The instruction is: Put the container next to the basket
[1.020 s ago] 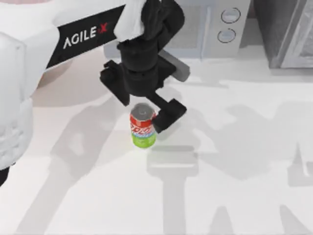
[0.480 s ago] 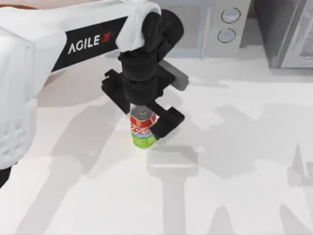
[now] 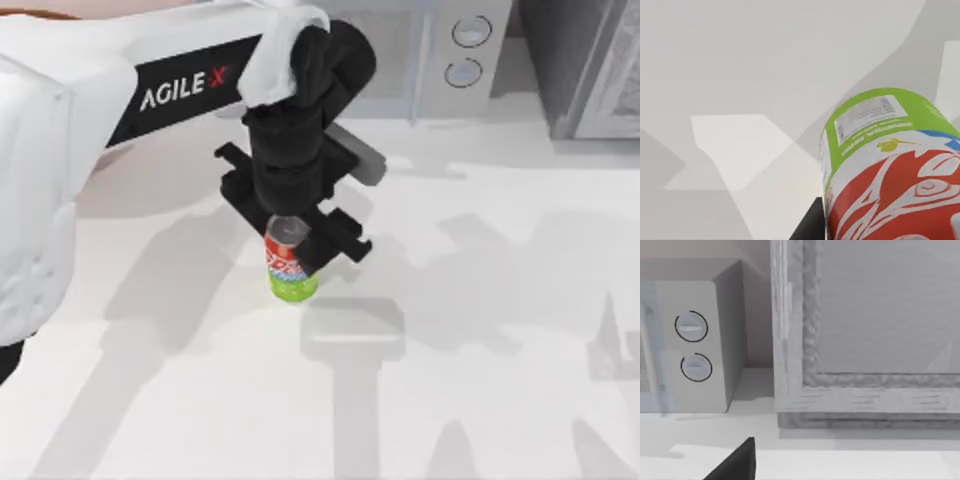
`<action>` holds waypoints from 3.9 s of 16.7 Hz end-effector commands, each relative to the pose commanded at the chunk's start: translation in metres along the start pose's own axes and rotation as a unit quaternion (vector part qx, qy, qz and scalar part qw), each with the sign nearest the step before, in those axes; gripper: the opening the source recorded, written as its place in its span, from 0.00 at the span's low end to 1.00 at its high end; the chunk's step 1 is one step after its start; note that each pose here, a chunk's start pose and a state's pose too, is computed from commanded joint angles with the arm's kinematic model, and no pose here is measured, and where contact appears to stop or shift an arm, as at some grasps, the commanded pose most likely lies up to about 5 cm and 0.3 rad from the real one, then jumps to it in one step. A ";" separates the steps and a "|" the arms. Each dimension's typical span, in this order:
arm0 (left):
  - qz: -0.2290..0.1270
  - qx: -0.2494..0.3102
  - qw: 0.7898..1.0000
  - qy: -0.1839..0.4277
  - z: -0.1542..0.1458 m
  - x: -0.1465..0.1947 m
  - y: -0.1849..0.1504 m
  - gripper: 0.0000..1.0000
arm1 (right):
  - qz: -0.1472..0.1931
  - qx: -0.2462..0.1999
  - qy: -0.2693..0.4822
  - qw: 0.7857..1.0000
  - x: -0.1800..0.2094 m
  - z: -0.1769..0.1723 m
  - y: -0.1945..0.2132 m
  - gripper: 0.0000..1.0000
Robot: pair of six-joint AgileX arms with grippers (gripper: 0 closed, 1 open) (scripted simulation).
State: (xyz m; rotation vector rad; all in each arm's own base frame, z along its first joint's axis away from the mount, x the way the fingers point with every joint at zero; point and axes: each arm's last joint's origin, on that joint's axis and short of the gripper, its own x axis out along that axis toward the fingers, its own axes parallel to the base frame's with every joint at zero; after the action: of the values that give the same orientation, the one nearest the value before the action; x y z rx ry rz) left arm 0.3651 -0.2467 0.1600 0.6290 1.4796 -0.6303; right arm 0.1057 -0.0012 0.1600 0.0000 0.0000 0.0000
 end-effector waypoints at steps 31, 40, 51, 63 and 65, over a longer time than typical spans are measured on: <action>-0.002 -0.357 0.934 -0.014 -0.273 -0.050 0.275 0.00 | 0.000 0.000 0.000 1.000 0.000 0.000 0.000 1.00; 0.002 -0.379 0.926 -0.002 -0.282 -0.020 0.291 0.00 | 0.000 0.000 0.000 1.000 0.000 0.000 0.000 1.00; 0.001 -0.383 0.924 -0.002 -0.284 -0.012 0.292 0.00 | 0.000 0.000 0.000 1.000 0.000 0.000 0.000 1.00; 0.001 -0.383 0.924 -0.002 -0.284 -0.012 0.292 0.68 | 0.000 0.000 0.000 1.000 0.000 0.000 0.000 1.00; 0.001 -0.383 0.924 -0.002 -0.284 -0.012 0.292 0.83 | 0.000 0.000 0.000 1.000 0.000 0.000 0.000 1.00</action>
State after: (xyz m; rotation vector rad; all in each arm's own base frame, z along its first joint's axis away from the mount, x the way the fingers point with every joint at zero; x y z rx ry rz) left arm 0.3788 0.1602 0.1718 0.0155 1.5684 -0.0159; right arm 0.1057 -0.0012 0.1600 0.0000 0.0000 0.0000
